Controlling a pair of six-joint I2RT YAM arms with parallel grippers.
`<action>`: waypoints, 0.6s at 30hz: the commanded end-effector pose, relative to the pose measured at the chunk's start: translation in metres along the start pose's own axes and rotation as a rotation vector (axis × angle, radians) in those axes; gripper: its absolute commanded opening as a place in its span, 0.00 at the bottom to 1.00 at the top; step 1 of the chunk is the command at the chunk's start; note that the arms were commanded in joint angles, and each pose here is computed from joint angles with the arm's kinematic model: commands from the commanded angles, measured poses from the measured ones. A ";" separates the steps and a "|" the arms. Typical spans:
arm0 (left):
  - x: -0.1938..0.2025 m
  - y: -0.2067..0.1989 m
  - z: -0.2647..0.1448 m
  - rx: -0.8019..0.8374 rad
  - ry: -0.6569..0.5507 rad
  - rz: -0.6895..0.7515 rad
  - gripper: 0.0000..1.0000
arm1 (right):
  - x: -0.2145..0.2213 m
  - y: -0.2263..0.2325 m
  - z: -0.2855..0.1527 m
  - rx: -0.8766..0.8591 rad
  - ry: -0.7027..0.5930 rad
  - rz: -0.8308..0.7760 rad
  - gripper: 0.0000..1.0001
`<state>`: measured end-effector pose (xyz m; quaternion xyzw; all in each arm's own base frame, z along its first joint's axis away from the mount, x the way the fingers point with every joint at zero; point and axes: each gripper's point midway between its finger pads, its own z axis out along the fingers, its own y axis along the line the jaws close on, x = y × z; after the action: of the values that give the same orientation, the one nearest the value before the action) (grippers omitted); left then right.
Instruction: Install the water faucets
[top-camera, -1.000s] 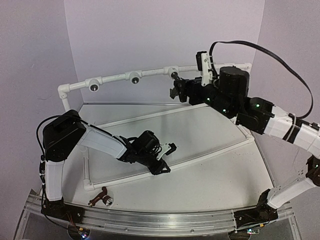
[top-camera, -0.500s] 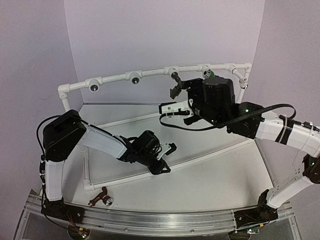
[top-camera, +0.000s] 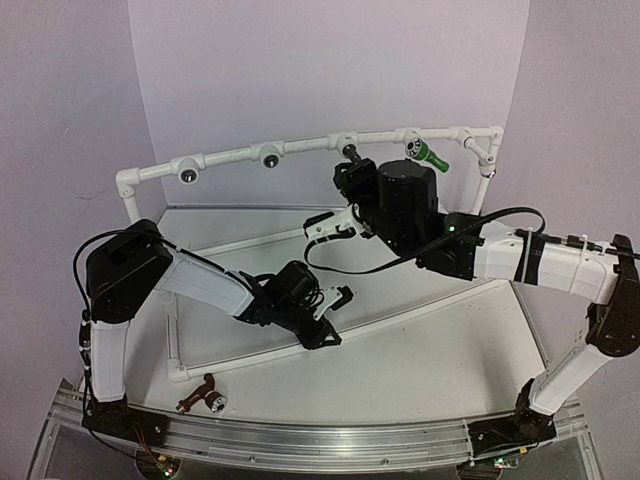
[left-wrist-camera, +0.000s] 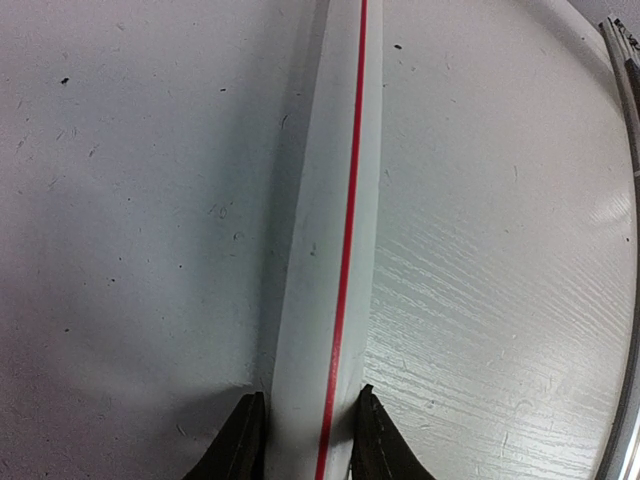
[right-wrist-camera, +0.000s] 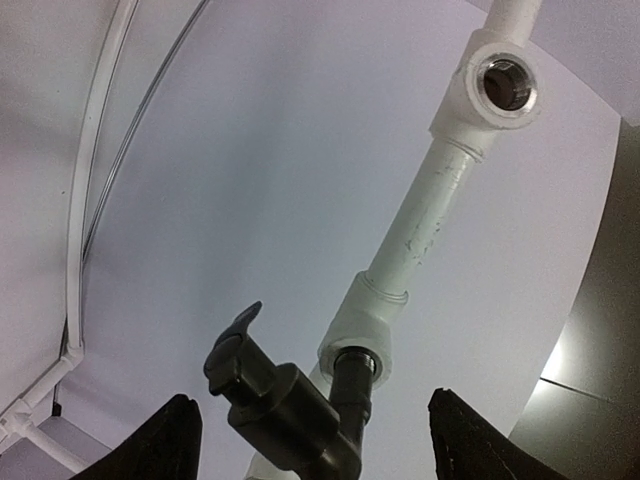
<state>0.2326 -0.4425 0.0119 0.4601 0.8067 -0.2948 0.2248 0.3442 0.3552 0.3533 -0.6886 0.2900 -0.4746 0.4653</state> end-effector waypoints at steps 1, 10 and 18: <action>0.150 0.007 0.012 -0.048 0.459 -0.235 0.07 | 0.024 -0.025 0.009 0.069 0.081 0.023 0.77; 0.150 0.007 0.012 -0.048 0.457 -0.234 0.07 | 0.035 -0.022 0.029 0.117 0.141 0.043 0.63; 0.151 0.006 0.013 -0.043 0.460 -0.235 0.07 | 0.037 -0.030 0.036 0.241 0.192 0.228 0.26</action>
<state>0.2322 -0.4429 0.0119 0.4606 0.8060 -0.2965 0.2244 0.3836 0.3525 0.3657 -0.6250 0.3051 -0.5198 0.4960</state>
